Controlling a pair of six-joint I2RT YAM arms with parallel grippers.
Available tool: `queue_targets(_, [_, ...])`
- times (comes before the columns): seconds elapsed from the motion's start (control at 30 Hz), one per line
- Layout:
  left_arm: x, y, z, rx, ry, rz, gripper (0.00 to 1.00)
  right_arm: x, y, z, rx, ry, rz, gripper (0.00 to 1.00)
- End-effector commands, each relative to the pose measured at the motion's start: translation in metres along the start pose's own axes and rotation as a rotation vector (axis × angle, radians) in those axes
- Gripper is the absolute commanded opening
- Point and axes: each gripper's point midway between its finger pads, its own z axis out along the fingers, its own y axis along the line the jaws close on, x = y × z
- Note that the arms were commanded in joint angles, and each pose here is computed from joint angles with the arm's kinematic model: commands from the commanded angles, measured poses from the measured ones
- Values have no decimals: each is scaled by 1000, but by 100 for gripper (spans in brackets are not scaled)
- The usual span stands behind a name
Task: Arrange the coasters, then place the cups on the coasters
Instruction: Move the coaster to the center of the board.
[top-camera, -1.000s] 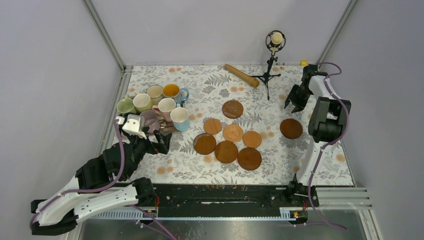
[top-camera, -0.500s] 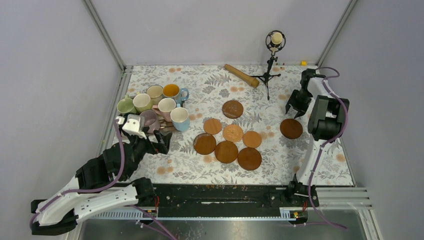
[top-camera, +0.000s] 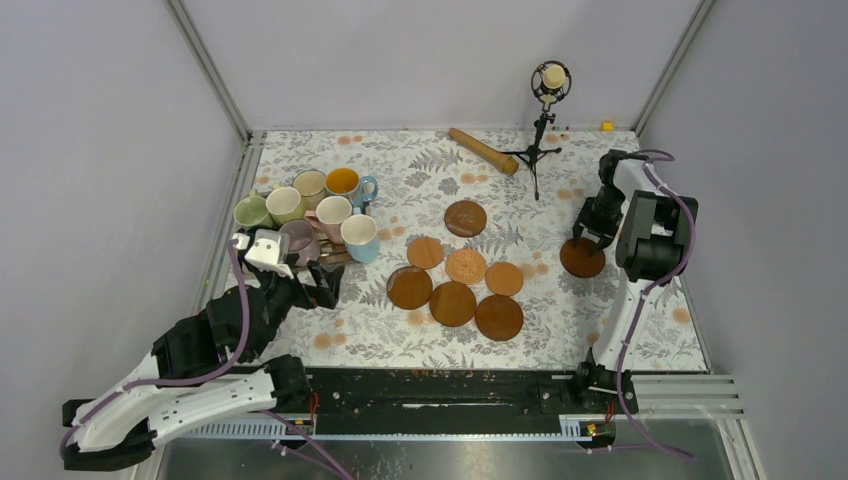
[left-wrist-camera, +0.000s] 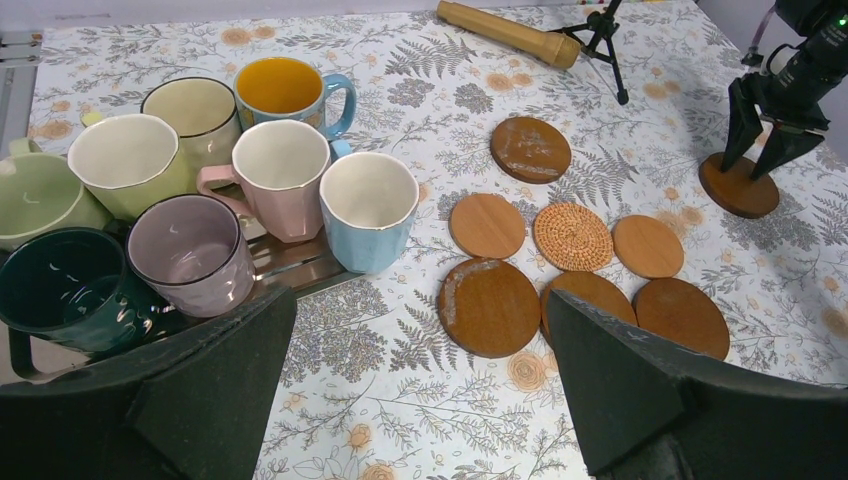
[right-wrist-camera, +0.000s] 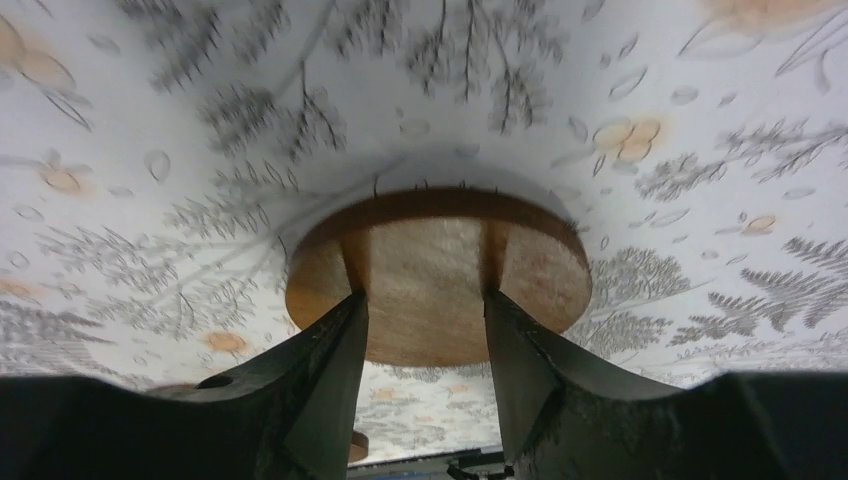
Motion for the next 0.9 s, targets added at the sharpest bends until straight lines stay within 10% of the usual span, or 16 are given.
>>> queue_targets(0.0, [-10,0,-1,6,-40,-30,99,28,-13,-5,36,38,-14,54])
queue_targets(0.27, [-11,-3,-2,23,-42,-31,99,50,-7,-16,-57,2,-2,48])
queue_targets(0.6, [-10,-3,-3,30,-42,-37,99,-44,18,-55,-165,-297,359,43])
queue_targets(0.87, [-14,-1,-4,30,-61,-48,99,-74,9,-39,-61,-316,271,41])
